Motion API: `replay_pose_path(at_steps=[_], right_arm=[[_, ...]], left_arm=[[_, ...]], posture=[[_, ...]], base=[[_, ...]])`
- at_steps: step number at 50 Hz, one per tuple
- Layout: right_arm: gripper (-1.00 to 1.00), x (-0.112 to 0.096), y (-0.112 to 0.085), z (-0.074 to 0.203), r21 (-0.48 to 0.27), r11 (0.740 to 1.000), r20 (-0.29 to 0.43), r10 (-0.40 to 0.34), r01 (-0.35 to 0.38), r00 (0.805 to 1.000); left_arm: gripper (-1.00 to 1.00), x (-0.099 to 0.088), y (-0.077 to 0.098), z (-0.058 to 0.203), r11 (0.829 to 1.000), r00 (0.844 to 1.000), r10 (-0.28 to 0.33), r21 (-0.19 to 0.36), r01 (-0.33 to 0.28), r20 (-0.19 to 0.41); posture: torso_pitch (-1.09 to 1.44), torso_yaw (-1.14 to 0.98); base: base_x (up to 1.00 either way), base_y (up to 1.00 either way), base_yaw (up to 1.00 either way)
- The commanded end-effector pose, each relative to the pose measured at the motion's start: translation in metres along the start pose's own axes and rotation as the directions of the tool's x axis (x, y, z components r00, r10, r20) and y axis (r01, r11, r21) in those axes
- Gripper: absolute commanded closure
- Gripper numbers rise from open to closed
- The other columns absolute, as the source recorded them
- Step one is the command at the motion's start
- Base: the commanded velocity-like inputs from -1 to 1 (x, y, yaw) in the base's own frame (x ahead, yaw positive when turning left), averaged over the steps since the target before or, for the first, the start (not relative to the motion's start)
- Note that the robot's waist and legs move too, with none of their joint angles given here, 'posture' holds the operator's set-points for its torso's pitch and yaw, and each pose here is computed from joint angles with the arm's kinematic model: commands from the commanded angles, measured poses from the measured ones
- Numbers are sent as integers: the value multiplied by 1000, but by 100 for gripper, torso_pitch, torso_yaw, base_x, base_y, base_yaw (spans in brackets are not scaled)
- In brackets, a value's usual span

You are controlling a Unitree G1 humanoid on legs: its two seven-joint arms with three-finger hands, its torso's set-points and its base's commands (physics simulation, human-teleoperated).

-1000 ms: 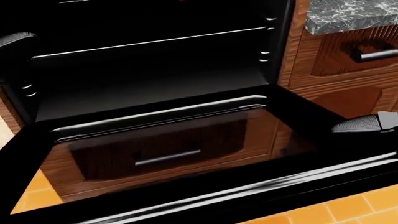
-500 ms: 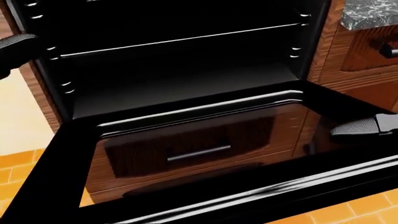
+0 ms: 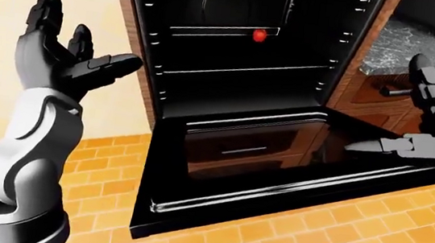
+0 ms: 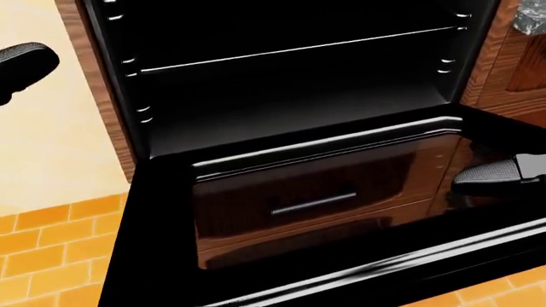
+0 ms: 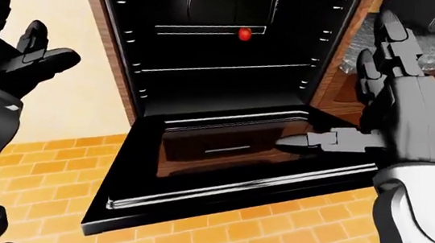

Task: Close the oven door.

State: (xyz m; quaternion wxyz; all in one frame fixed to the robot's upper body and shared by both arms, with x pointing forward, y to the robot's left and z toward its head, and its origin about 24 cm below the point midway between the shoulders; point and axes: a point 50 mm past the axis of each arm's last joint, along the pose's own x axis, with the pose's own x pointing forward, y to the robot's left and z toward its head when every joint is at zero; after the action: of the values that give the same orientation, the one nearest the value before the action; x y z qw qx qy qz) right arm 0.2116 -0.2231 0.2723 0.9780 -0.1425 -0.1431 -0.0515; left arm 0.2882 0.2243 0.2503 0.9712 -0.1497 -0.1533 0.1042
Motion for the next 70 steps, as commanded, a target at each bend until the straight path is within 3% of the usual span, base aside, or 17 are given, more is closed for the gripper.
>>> replay_pose_path(at_steps=[1,35,45,50,51,52,58,70], right_arm=[[-100,-2,0,15,-24,1000,90,-7,9,996],[-100,-2,1,12,-35,999,83,-3,6,997],[-100,-1,6,3,-158,987,43,20,-13,999],[-100,2,2,2,-119,992,47,-33,39,998],[-100,1,2,3,-187,981,91,-35,52,995],[-100,-2,4,7,-66,997,123,-21,29,992],[-100,-6,0,4,-58,997,118,-47,54,992],[-100,-8,2,4,-27,1000,121,-11,15,993]], left_arm=[[-100,-1,-2,23,1000,994,-10,-11,11,111],[-100,-1,-1,22,1000,994,-9,-7,9,110],[-100,-1,-2,24,1000,993,-11,-8,12,115],[-100,-2,-1,23,1000,993,-11,-6,12,115],[-100,-2,-1,23,1000,993,-12,-6,12,114],[-100,-2,-1,22,1000,993,-11,-4,12,115],[-100,-1,0,21,1000,993,-11,-3,11,116],[-100,-1,0,22,1000,993,-11,-3,11,116]], posture=[[0,0],[0,0],[0,0],[0,0],[0,0],[0,0],[0,0],[0,0]], base=[[0,30,0],[0,26,0],[0,4,0],[0,0,0],[0,0,0],[0,0,0],[0,0,0],[0,0,0]])
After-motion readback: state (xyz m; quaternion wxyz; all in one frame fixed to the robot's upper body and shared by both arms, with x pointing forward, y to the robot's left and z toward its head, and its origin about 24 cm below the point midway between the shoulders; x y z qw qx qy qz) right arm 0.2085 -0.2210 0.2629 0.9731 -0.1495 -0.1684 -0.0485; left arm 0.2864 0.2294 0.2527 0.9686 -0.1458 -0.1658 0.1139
